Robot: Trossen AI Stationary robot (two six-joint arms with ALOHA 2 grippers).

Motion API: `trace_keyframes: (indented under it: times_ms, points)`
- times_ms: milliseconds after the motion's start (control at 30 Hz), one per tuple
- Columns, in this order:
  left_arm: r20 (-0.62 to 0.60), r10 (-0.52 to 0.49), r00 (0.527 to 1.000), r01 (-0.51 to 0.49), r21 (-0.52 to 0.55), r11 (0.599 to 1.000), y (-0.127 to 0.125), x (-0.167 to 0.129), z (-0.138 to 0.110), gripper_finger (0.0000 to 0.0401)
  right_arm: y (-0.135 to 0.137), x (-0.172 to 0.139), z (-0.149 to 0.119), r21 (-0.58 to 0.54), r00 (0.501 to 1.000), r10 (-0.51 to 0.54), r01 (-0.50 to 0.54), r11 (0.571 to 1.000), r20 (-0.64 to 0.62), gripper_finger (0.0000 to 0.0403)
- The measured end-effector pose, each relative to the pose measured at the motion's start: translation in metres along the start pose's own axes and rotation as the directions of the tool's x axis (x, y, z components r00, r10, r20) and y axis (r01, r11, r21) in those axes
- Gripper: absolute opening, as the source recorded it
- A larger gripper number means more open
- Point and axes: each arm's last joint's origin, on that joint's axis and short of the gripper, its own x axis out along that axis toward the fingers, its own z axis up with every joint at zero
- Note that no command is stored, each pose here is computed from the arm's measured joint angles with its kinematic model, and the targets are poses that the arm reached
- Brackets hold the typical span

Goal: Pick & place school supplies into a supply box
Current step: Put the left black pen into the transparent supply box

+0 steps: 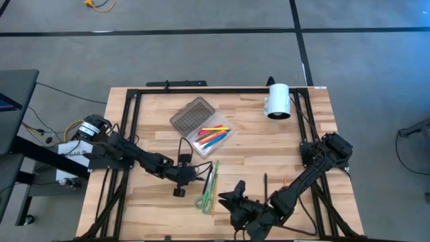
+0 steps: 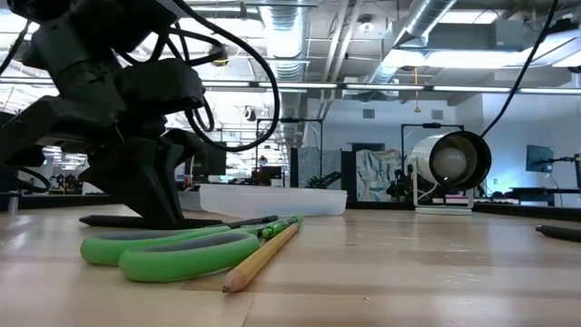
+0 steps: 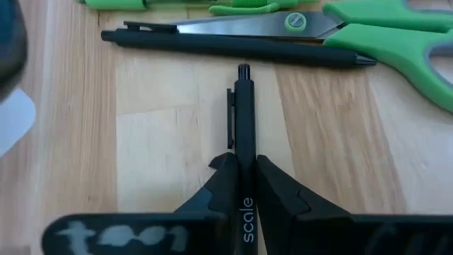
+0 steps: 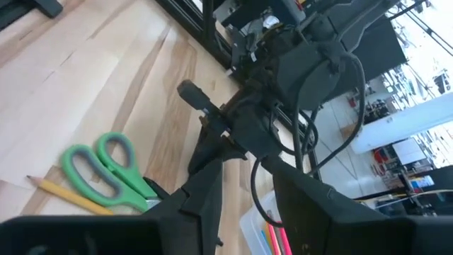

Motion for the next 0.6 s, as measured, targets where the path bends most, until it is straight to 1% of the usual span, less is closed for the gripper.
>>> trace_keyframes:
  times_ms: [100, 267, 500, 600]
  points:
    - [-0.013, 0.004, 1.000, -0.005, -0.041, 0.999, 0.000, 0.000, -0.001, 0.0028, 0.000, 0.000, -0.002, -0.015, 1.000, -0.006, 0.006, 1.000, -0.013, 0.0121]
    - [-0.024, 0.001, 1.000, -0.003, -0.098, 0.995, 0.000, -0.001, -0.002, 0.0034, 0.001, 0.000, -0.008, -0.006, 0.997, -0.042, 0.041, 0.999, -0.066, 0.0121]
    - [-0.019, 0.020, 1.000, -0.022, -0.097, 0.995, 0.000, -0.001, -0.002, 0.0029, 0.000, 0.000, -0.012, 0.001, 0.993, -0.063, 0.063, 0.998, -0.097, 0.0121]
    - [-0.014, 0.053, 0.998, -0.054, -0.086, 0.995, -0.002, -0.001, -0.002, 0.0030, 0.000, 0.000, -0.012, 0.001, 0.993, -0.063, 0.063, 0.998, -0.098, 0.0121]
